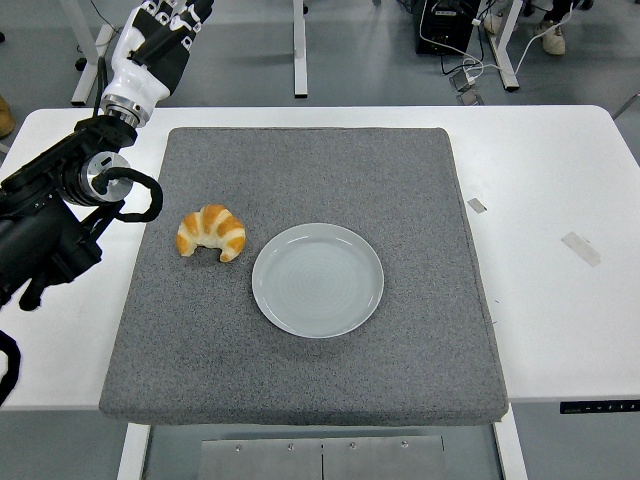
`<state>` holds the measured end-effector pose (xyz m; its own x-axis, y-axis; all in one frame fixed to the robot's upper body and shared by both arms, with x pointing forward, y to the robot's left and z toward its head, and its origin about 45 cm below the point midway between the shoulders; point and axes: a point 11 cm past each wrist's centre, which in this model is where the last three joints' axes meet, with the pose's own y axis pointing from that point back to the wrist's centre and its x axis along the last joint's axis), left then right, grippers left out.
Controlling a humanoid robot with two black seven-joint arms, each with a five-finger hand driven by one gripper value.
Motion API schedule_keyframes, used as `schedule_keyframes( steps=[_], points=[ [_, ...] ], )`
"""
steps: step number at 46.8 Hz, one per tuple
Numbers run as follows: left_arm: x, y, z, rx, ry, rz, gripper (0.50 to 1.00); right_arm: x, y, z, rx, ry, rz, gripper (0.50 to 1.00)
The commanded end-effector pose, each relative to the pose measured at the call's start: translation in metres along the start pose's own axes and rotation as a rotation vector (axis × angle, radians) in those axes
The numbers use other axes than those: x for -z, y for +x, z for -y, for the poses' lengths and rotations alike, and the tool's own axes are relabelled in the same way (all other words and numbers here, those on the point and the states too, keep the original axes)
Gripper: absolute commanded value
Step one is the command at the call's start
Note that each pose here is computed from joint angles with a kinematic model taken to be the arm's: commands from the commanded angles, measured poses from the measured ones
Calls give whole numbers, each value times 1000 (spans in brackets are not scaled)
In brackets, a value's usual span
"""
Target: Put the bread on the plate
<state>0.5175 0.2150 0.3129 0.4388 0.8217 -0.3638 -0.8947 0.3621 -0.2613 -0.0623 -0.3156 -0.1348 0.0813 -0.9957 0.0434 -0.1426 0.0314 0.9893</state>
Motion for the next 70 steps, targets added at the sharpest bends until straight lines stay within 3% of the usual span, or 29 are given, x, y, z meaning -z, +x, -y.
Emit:
schedule_keyframes(
  steps=[1, 19, 33, 42, 54, 70],
  points=[
    [-1, -5, 1, 67, 52, 87, 996, 0, 0, 0, -1, 0, 1, 1000],
    [5, -6, -17, 364, 286, 536, 990, 0, -1, 0, 2, 0, 0, 1000],
    [3, -8, -57, 667, 414, 867, 990, 2, 0, 0, 2, 3, -1, 1000],
    [-3, 16, -77, 723, 528, 1037, 990, 4, 0, 1, 2, 8, 0, 1000],
    [-25, 31, -79, 747, 586, 1210, 987, 4, 0, 1, 0, 8, -1, 1000],
    [-2, 38, -91, 814, 634, 1362, 983, 5, 0, 1, -1, 8, 2, 1000]
  ],
)
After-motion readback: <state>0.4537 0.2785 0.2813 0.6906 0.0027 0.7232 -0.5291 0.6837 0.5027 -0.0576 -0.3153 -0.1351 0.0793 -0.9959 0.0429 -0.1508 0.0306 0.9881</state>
